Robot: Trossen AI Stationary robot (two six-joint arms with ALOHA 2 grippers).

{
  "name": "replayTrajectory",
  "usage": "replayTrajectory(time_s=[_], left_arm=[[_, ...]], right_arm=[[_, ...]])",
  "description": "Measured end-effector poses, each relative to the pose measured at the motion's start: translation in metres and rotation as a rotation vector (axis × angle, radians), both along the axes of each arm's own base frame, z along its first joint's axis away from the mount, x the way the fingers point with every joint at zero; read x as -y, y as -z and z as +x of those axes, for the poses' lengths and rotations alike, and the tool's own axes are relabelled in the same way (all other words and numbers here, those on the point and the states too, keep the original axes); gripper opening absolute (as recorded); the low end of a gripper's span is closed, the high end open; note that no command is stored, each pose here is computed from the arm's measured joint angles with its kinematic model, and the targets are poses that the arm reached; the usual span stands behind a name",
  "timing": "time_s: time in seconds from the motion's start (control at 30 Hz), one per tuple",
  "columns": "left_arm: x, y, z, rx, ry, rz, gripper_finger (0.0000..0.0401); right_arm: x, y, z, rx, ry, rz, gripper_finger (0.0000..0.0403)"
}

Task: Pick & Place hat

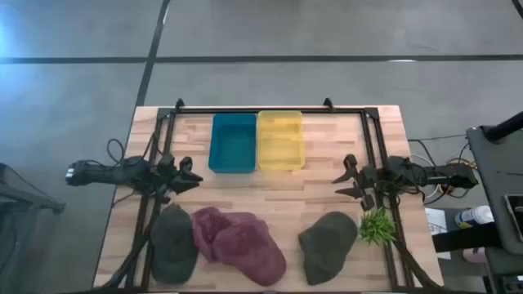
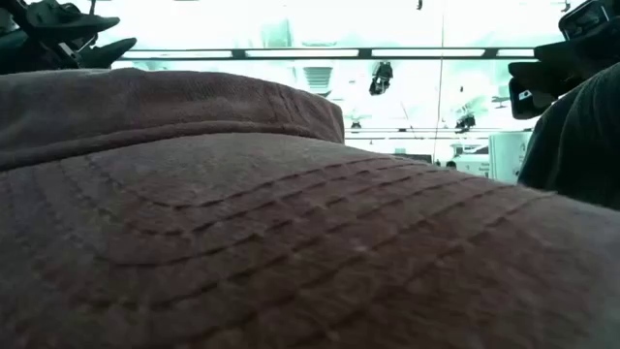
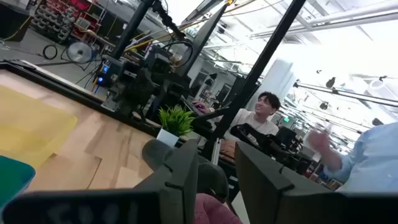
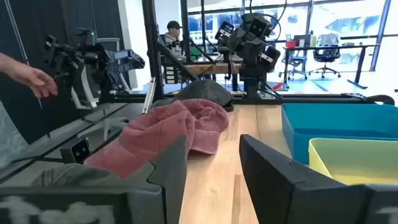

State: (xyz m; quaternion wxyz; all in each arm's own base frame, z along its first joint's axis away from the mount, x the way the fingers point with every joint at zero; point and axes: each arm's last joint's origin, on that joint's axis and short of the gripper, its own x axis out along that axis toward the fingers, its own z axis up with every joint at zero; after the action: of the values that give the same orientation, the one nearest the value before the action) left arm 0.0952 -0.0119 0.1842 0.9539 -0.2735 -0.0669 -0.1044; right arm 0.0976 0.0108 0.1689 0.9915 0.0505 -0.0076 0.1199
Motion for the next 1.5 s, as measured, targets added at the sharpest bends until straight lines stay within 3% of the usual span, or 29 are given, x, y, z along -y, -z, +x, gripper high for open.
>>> replayTrajectory(time_s=[0.9, 1.07, 1.17, 1.23, 1.37, 1.5], left_arm=[[0.0, 0.0, 0.0, 0.0, -0.001, 0.003, 0.0101], [-0.002, -0.003, 0.0, 0.046, -0.092, 0.101, 0.0101], [-0.004, -0.003, 0.0, 0.042, -0.148, 0.101, 0.0101], [-0.004, -0.003, 0.0, 0.04, -0.163, 0.084, 0.0101], [-0.005, -0.007, -0.001, 0.067, -0.173, -0.05, 0.0101], [-0.006, -0.015, -0.003, 0.133, -0.112, -0.355, 0.0101]], right_arm=[[0.0, 0.0, 0.0, 0.0, 0.0, 0.0, 0.0144], [0.0, 0.0, 0.0, 0.0, 0.0, 0.0, 0.0144], [0.0, 0.0, 0.0, 0.0, 0.0, 0.0, 0.0144], [0.0, 0.0, 0.0, 0.0, 0.0, -0.002, 0.0144], [0.0, 0.0, 0.0, 0.002, 0.0, -0.006, 0.0144], [0.0, 0.0, 0.0, 0.003, 0.0, 0.003, 0.0144]])
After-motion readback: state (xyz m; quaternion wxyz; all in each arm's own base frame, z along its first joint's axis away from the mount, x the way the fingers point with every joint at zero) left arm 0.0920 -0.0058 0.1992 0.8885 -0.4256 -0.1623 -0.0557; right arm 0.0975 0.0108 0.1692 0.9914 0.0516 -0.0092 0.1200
